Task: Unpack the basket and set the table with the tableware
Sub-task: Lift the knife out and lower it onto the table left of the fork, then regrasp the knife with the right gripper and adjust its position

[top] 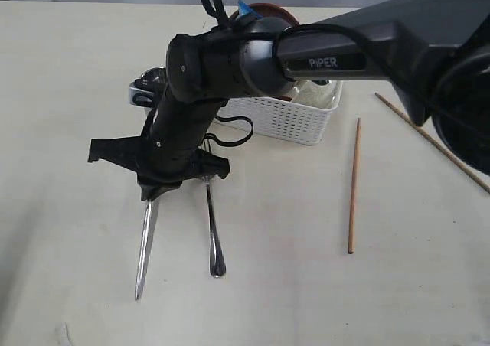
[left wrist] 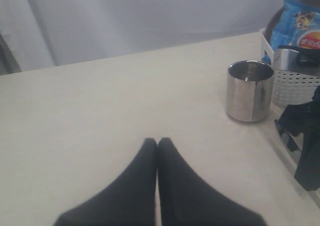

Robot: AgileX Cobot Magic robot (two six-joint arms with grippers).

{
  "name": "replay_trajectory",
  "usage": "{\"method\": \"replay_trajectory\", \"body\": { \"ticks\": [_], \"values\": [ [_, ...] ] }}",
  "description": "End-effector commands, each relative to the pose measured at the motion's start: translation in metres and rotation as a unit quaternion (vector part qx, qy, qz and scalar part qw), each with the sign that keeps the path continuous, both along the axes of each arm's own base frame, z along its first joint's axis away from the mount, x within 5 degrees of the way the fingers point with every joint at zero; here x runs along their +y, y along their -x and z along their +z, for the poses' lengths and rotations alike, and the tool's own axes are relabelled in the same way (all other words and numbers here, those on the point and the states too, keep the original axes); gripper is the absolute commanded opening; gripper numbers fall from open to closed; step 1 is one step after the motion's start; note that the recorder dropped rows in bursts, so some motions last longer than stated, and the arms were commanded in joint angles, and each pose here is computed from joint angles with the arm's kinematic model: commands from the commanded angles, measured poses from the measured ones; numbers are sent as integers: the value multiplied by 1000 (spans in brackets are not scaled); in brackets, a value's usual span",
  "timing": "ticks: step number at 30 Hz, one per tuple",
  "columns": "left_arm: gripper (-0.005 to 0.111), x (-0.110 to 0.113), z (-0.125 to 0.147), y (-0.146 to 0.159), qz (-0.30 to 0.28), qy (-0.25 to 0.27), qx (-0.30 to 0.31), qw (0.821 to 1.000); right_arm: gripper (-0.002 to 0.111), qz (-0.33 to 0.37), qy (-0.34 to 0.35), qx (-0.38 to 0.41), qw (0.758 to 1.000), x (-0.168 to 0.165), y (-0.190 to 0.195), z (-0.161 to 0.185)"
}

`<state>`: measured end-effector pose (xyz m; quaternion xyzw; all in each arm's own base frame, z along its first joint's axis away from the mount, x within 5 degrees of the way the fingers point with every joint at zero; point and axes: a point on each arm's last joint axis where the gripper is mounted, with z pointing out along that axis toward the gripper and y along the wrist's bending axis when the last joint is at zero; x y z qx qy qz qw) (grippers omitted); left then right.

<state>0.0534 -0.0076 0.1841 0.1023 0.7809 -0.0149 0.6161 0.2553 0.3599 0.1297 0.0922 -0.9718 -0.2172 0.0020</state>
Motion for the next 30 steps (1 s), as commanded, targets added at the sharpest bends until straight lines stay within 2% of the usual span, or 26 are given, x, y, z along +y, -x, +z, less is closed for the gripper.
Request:
{"method": "replay_trajectory", "body": {
  "ticks": [1, 5, 7, 8, 12, 13, 18, 24, 30],
  "values": [
    [0, 0, 0, 0, 1, 5, -3, 1000, 0, 4, -1, -7, 1000, -2, -3, -1],
    [0, 0, 0, 0, 1, 5, -3, 1000, 0, 0, -3, -10, 1000, -1, -4, -1],
    [0, 0, 0, 0, 1, 5, -3, 1000, 4, 0, -3, -11, 1000, -1, -4, -1],
    [0, 0, 0, 0, 1, 5, -3, 1000, 8, 0, -3, -11, 1000, -1, -4, -1],
    [0, 0, 0, 0, 1, 5, -3, 1000, 37, -1, -3, 0, 1000, -1, -2, -1],
    [0, 0, 0, 0, 1, 5, -3, 1000, 40, 0, -3, 1, 1000, -1, -2, -1],
    [0, 0, 0, 0, 1, 5, -3, 1000, 40, 0, -7, -1, 1000, -1, -2, 4],
    [0, 0, 0, 0, 1, 5, -3, 1000, 40, 17, -16, -2, 1000, 0, 0, 29],
    [0, 0, 0, 0, 1, 5, -3, 1000, 40, 60, 46, 34, 997, -10, 11, 41]
  ]
}}
